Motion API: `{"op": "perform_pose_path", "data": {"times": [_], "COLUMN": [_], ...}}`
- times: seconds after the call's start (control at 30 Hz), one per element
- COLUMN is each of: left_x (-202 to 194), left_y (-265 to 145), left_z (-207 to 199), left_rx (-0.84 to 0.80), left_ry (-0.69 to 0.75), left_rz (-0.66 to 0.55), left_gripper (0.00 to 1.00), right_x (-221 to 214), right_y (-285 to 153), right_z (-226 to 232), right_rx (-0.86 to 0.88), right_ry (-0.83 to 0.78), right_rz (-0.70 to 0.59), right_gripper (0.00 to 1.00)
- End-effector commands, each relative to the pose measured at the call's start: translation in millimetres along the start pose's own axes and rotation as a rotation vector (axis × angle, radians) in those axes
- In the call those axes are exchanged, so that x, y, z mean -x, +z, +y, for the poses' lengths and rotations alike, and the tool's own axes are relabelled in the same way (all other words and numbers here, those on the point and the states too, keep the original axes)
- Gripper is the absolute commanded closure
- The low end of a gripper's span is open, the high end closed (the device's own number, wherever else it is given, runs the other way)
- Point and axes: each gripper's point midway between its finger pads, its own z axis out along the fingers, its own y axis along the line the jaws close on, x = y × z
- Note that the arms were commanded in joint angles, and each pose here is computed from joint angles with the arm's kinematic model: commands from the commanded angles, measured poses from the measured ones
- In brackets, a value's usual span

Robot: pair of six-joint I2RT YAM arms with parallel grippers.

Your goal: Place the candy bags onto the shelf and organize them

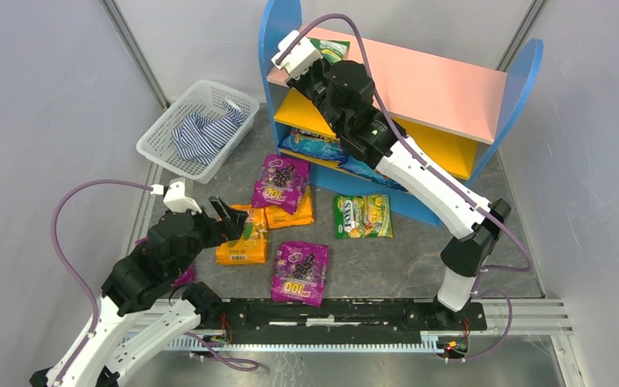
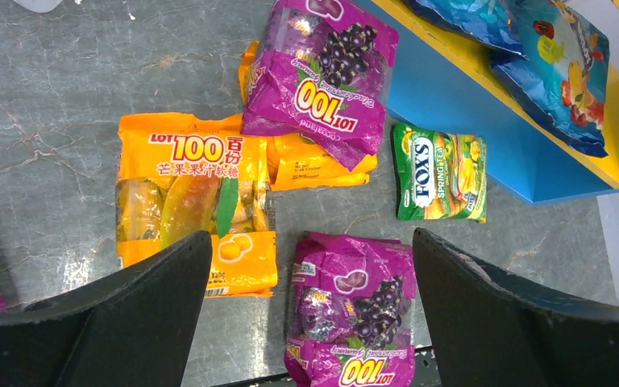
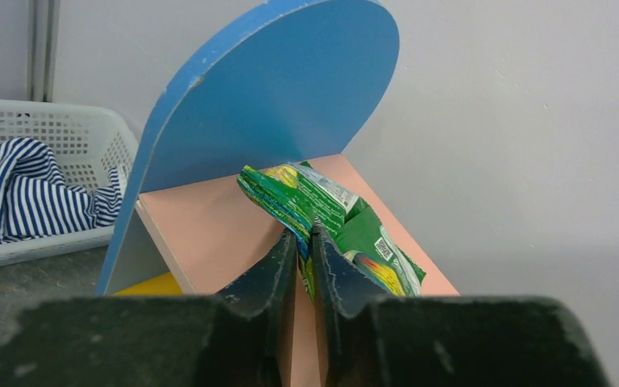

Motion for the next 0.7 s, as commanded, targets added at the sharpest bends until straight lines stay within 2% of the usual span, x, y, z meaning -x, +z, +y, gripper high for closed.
{"op": "perform_pose_path", "data": {"times": [0.0, 0.2, 0.37, 0.4, 0.67], "left_x": [9.4, 8.9, 8.1, 7.5, 7.9], "left_y": [1.2, 1.0, 1.5, 2.2, 1.8], "left_z": [-1.1, -0.4, -1.1, -0.8, -0.4], "left_rx": [0.001, 0.002, 0.001, 0.003, 0.003], "left_ry": [0.016, 0.016, 0.017, 0.018, 0.014], "left_rz": [-0.039, -0.039, -0.035, -0.033, -0.037], "left_gripper": [0.0, 0.0, 0.0, 0.0, 0.0], "right_x": [23.6, 28.7, 49.6, 54.2, 66.2], "right_y": [1.0, 6.6, 7.5, 5.5, -42.0], "right_z": [4.0, 33.8, 42.5, 41.0, -8.9], "right_rx": [0.025, 0.148, 0.217, 0.221, 0.118], "right_ry": [0.06, 0.127, 0.217, 0.238, 0.343], "right_rz": [-0.102, -0.152, -0.215, -0.222, -0.194], "right_gripper": [0.76, 0.47, 0.04, 0.02, 0.02]}}
